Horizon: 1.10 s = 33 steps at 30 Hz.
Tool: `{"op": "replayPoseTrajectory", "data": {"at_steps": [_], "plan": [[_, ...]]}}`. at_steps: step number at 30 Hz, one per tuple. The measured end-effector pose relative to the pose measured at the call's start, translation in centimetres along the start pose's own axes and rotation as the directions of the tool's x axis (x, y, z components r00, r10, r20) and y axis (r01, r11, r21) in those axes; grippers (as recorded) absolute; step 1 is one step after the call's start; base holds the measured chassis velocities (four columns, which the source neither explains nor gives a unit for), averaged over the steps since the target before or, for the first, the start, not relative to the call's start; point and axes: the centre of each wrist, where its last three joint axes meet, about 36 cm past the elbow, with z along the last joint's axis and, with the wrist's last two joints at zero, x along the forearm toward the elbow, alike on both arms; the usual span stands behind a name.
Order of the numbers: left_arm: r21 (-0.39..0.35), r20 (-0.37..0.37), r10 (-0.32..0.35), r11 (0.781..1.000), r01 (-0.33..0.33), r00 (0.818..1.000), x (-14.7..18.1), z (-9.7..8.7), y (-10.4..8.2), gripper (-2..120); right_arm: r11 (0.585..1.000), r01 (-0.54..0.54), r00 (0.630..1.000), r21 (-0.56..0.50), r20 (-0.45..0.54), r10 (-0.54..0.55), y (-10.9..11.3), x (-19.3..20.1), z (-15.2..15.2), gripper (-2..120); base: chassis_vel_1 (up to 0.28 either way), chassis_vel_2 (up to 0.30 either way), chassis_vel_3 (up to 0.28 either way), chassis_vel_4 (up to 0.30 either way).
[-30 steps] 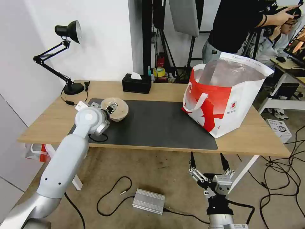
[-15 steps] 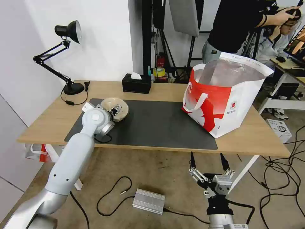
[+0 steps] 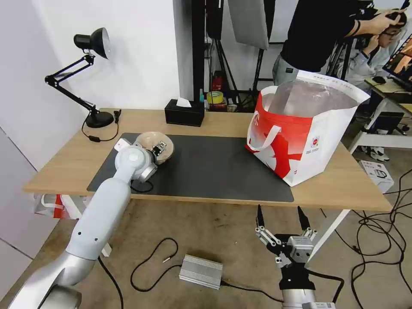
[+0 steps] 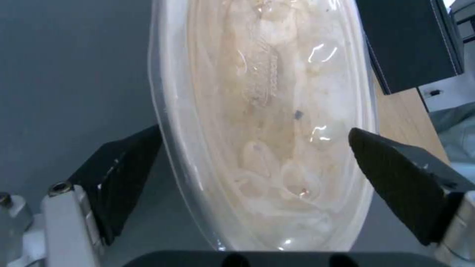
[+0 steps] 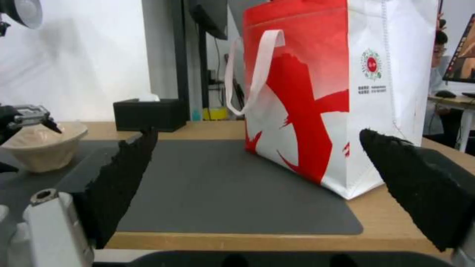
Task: Pick up the trash from the table and place it into the takeout bag.
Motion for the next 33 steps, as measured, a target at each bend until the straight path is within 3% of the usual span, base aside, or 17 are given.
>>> {"op": "replayPoseTrajectory", "data": {"at_steps": [6, 19, 23, 33], "plan": [[0.000, 0.000, 0.008, 1.000, -0.008, 1.000, 0.04, 0.12, -0.42, 99, 1.000, 0.000, 1.000, 0.000, 0.000, 0.000, 0.00, 0.00, 0.00, 100, 0.000, 0.000, 0.000, 0.000], [0.000, 0.009, 0.007, 1.000, -0.007, 1.000, 0.11, -0.16, -0.32, 54, 1.000, 0.000, 1.000, 0.000, 0.000, 0.000, 0.00, 0.00, 0.00, 100, 0.000, 0.000, 0.000, 0.000], [-0.001, 0.017, 0.000, 1.000, 0.000, 1.000, -0.07, -0.27, -0.40, 33, 1.000, 0.000, 1.000, 0.000, 0.000, 0.000, 0.00, 0.00, 0.00, 100, 0.000, 0.000, 0.000, 0.000], [-0.006, 0.018, -0.008, 1.000, 0.009, 1.000, -0.21, -0.07, -0.03, 3, 1.000, 0.000, 1.000, 0.000, 0.000, 0.000, 0.00, 0.00, 0.00, 100, 0.000, 0.000, 0.000, 0.000]]}}
